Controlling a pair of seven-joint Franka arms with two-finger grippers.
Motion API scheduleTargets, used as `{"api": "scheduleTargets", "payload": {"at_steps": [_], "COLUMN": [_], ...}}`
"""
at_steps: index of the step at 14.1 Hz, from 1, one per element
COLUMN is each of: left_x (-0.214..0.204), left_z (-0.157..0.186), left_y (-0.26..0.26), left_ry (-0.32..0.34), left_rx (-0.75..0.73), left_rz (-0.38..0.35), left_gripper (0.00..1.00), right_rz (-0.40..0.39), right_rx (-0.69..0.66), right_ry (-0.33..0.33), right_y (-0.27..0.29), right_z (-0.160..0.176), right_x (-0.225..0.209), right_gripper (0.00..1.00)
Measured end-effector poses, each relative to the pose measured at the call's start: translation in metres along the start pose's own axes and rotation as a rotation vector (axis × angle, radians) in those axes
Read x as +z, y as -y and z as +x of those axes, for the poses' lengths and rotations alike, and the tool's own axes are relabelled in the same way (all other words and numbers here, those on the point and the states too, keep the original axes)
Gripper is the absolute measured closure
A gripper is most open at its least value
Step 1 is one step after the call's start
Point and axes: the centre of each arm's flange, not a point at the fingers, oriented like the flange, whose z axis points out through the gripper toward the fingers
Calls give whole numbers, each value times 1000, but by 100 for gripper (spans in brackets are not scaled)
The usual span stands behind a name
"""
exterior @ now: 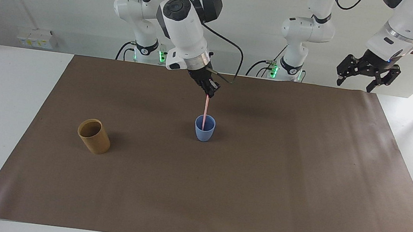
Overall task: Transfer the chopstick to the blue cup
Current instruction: 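Lower the pink chopstick into the blue cup and open the right gripper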
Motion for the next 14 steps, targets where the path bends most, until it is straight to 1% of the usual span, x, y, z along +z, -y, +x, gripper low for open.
{"api": "scheduleTargets", "payload": {"at_steps": [1, 2, 3, 5, 6, 7, 8, 11, 12, 13, 14], "left_x": [0, 0, 0, 0, 0, 0, 0, 0, 0, 0, 0], "left_z": [0, 0, 0, 1, 1, 1, 0, -1, -1, -1, -1], "left_y": [-1, -2, -3, -7, -8, -7, -5, 5, 8, 9, 10], "left_ry": [0, 0, 0, 0, 0, 0, 0, -1, -1, -1, -1], "left_rx": [1, 4, 6, 12, 14, 13, 9, -11, -16, -19, -19], "left_rz": [0, -1, -1, -1, -1, -1, -2, -3, -3, -3, -3], "left_gripper": [0, 0, 0, 0, 0, 0, 0, 0, 0, 0, 0], "right_rz": [-3, -5, -2, 0, 0, 0, 1, 1, 5, 13, 24], "right_rx": [2, 5, 8, 11, 12, 12, 12, -16, -39, -61, -87], "right_ry": [1, 2, 1, 1, 1, 1, 0, -15, -28, -47, -79], "right_y": [0, -1, 0, 1, 1, 1, 1, 2, 1, 0, -2], "right_z": [1, 3, 5, 8, 8, 9, 9, 11, 15, 23, 34], "right_x": [3, 8, 12, 16, 16, 16, 16, 14, 9, 1, -13], "right_gripper": [91, 88, 87, 67, 67, 62, 53, 18, 8, 0, 0]}}
